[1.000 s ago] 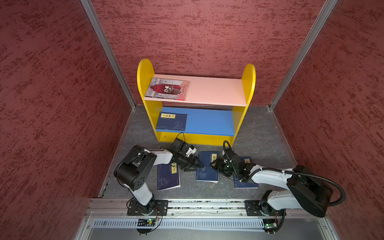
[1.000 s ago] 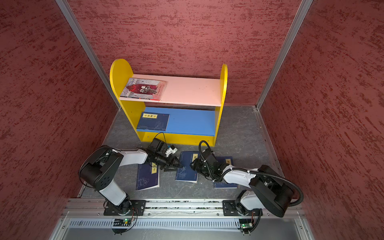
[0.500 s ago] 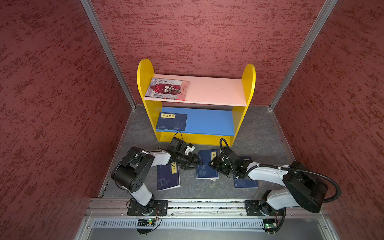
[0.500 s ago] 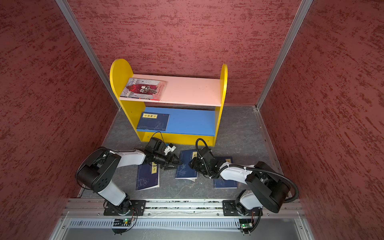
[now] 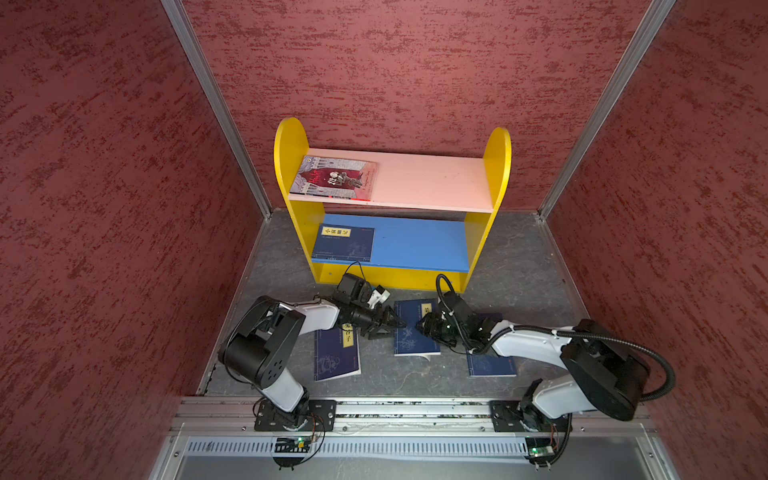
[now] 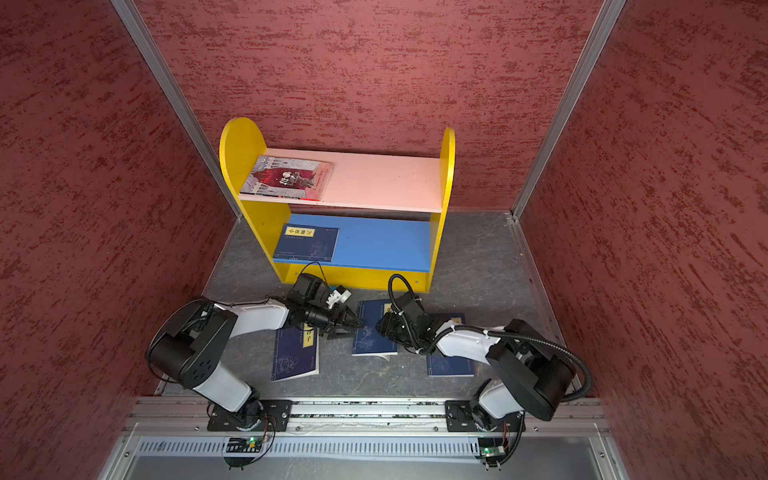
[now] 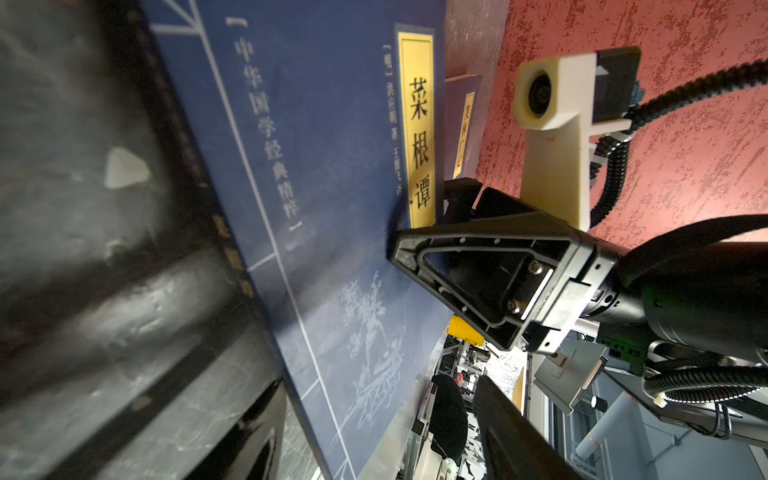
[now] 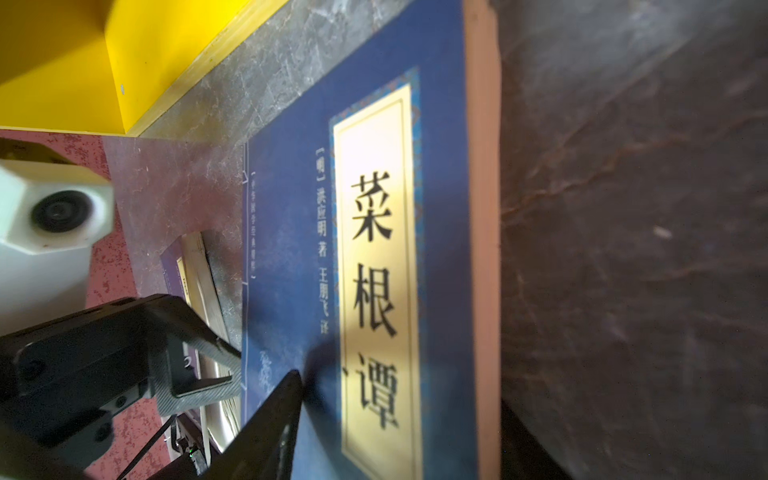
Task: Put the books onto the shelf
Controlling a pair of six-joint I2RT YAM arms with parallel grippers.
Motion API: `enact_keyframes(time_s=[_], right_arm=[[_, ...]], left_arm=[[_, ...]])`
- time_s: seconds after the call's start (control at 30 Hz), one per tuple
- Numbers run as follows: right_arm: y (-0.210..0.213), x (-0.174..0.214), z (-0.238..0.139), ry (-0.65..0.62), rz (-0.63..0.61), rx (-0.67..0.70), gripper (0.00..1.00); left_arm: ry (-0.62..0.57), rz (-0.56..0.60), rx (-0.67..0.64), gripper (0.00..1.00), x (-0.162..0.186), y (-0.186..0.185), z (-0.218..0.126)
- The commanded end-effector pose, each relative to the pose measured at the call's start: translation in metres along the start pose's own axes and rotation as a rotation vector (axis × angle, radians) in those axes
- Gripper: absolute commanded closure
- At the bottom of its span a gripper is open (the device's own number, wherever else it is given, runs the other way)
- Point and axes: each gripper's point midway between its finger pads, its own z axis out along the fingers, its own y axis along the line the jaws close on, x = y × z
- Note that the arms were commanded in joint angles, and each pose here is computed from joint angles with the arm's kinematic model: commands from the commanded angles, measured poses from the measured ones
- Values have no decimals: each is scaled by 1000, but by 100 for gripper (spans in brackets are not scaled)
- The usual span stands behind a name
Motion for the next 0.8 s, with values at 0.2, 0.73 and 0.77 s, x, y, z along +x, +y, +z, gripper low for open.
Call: enact_keyframes(time_s=[0.2,0.73,0.77], right_arm=[[-61,30,4,103,22,214,38],[-23,22,-15,72,-2,76,38],[-24,23,-16,74,-2,75,38]], left_arm=[[2,87,87,29,-9,-28,-3],[37,95,117,30,-14,-33,12],[42,96,119,30,-14,-34,14]])
